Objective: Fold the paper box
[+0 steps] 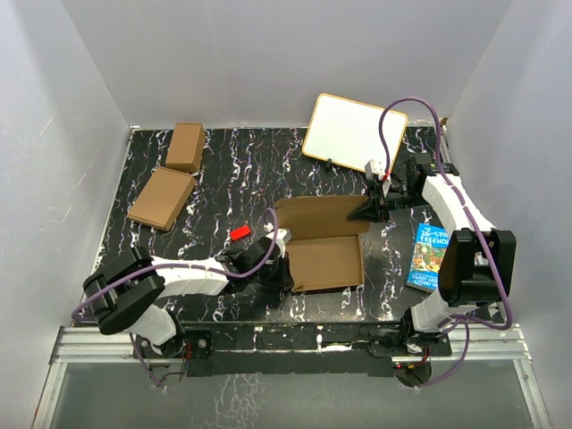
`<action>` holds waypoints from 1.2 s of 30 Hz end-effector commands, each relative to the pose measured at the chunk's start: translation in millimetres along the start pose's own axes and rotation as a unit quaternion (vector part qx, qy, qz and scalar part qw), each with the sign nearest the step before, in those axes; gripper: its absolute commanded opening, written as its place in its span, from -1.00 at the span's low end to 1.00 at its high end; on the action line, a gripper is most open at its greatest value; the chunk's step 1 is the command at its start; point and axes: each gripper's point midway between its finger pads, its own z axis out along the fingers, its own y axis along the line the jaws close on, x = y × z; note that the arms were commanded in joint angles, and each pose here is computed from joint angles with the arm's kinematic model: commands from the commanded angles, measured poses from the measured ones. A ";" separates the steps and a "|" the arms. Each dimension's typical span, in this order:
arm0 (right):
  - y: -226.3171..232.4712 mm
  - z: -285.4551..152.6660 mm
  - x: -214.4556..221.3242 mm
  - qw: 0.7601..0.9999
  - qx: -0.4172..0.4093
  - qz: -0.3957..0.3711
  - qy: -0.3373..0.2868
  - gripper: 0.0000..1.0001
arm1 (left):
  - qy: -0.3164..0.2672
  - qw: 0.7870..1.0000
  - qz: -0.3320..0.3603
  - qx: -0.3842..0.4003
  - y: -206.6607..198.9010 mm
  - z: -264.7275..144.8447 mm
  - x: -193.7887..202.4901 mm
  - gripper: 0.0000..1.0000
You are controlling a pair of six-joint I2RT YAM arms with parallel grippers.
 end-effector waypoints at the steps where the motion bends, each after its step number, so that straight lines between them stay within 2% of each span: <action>1: -4.2 1.4 -9.2 0.999 0.000 -0.025 -0.031 -0.85 | -0.006 0.999 0.026 0.031 -17.7 -2.2 -7.7 -0.99; 9: -4.9 1.8 -7.0 0.999 -0.001 -0.022 -0.029 -0.85 | -0.014 0.995 0.072 0.068 -32.6 -8.0 -12.5 -0.96; 25: -5.4 2.0 -4.9 0.999 -0.002 -0.021 -0.027 -0.85 | -0.102 0.992 0.070 -0.037 5.6 -62.2 -39.8 -0.77; 27: -5.4 2.0 -4.9 0.999 -0.002 -0.021 -0.027 -0.84 | -0.113 0.990 0.054 -0.057 16.5 -69.5 -39.0 -0.62; 31: -5.6 2.2 -3.9 0.999 -0.003 -0.020 -0.026 -0.85 | -0.133 0.987 -0.003 -0.086 41.1 -80.0 -35.6 -0.20; 36: -5.4 2.4 -3.4 0.999 -0.003 -0.018 -0.027 -0.85 | -0.136 0.984 -0.085 -0.083 62.0 -82.5 -34.6 0.00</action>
